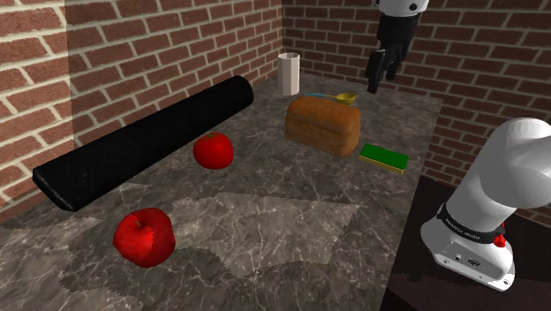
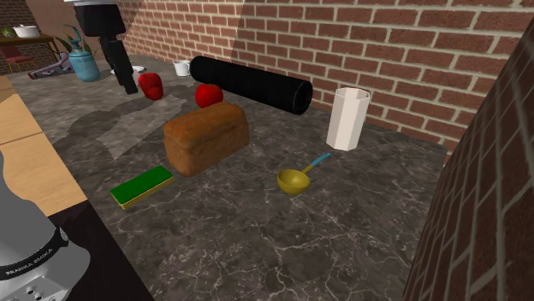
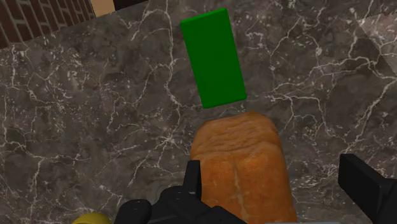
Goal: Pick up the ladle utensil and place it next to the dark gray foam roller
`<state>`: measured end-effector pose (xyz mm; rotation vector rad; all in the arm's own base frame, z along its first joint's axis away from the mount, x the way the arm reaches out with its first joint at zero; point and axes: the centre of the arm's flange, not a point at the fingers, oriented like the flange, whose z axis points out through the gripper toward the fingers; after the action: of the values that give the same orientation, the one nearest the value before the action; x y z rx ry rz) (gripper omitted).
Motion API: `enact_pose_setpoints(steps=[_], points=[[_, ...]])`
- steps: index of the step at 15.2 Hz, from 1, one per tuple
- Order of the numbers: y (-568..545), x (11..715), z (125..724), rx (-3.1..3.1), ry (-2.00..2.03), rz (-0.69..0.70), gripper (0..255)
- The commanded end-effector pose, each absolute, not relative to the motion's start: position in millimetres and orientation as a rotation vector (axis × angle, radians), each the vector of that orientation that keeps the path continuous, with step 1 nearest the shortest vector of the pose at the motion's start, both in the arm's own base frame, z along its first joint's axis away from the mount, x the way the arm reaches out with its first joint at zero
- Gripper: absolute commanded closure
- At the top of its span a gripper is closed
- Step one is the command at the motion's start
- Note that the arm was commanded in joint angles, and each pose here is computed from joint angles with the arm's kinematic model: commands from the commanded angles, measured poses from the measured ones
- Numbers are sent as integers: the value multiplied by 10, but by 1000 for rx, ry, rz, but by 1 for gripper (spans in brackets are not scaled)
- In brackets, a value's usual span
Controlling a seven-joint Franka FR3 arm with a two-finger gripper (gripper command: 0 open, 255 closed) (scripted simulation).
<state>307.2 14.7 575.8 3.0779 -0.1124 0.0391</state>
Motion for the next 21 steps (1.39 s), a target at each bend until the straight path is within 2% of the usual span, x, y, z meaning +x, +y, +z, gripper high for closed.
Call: enact_pose_setpoints(steps=[1, 21], points=[[147, 3072, 5758, 3078, -112, 39, 0], [-1886, 4785, 4783, 3203, 44, -61, 0]])
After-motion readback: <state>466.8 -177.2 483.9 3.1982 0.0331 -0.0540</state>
